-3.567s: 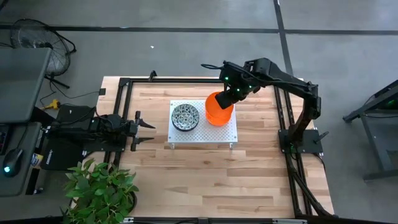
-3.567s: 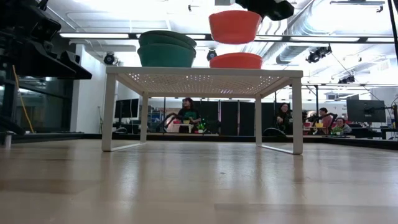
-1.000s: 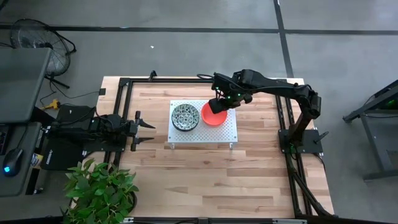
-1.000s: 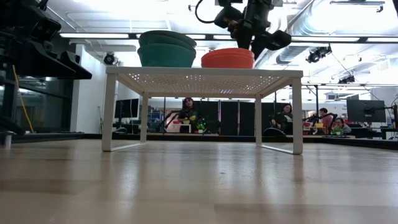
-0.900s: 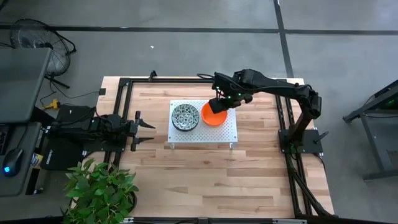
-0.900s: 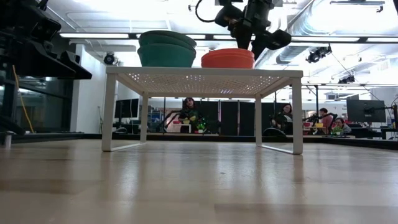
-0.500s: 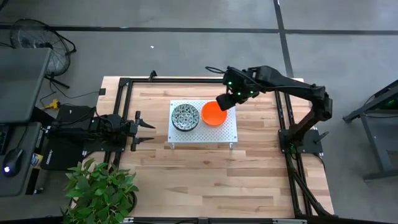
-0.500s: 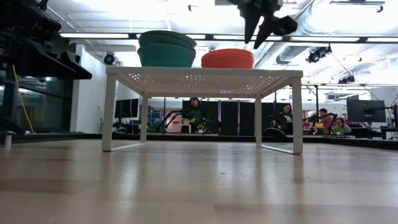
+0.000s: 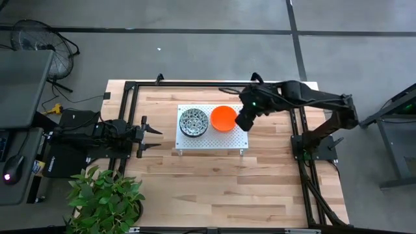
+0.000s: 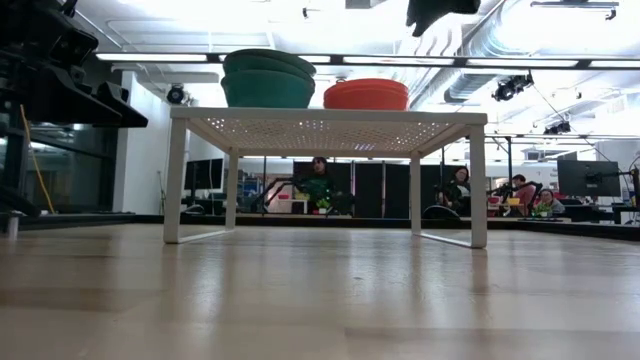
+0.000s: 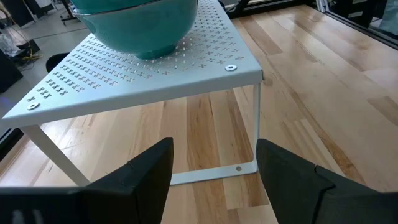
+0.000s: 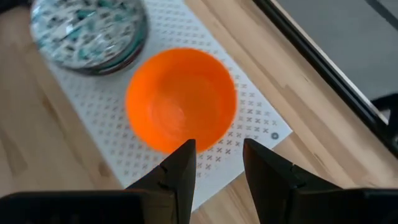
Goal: Pick & Place Mini bowls
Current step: Return to Home Position
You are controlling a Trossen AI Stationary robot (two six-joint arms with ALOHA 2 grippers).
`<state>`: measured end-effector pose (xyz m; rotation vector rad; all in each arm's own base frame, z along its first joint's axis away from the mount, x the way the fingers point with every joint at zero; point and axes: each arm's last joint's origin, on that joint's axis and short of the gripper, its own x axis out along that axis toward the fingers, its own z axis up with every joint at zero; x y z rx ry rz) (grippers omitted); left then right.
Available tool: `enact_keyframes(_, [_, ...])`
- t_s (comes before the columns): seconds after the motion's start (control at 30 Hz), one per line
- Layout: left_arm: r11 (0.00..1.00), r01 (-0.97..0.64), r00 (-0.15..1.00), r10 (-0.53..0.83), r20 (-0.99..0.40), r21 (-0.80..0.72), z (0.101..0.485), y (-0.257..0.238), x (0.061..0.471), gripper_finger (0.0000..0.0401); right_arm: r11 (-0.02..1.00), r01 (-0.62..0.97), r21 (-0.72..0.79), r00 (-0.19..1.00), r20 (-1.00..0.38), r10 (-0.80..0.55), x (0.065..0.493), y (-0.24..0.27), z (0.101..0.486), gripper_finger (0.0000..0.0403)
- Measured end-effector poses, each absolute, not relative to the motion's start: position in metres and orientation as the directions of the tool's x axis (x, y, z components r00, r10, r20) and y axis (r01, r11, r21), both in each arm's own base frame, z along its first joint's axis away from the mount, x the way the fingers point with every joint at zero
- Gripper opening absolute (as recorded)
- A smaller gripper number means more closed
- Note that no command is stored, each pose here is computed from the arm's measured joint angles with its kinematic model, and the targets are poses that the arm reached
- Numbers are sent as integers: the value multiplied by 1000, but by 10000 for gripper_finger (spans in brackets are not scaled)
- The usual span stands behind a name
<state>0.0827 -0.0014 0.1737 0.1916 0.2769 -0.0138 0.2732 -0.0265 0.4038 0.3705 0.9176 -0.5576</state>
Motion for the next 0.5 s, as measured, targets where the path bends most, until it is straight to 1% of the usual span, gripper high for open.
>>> enact_keyframes(0.17, [982, 40, 962, 13, -273, 186, 174, -1, 83, 225, 860, 509, 30, 503, -821, -269, 273, -9, 405, 122])
enact_keyframes(0.27, [982, 40, 962, 13, -273, 186, 174, -1, 83, 225, 883, 469, 31, 515, -821, -245, 274, -2, 395, 122])
enact_keyframes(0.37, [982, 40, 962, 13, -272, 186, 174, -1, 83, 225, 901, 424, 89, 555, -812, -181, 271, 5, 372, 122])
enact_keyframes(0.5, [982, 40, 962, 13, -273, 186, 174, -1, 83, 225, 904, 374, 205, 668, -736, -109, 258, 14, 339, 122])
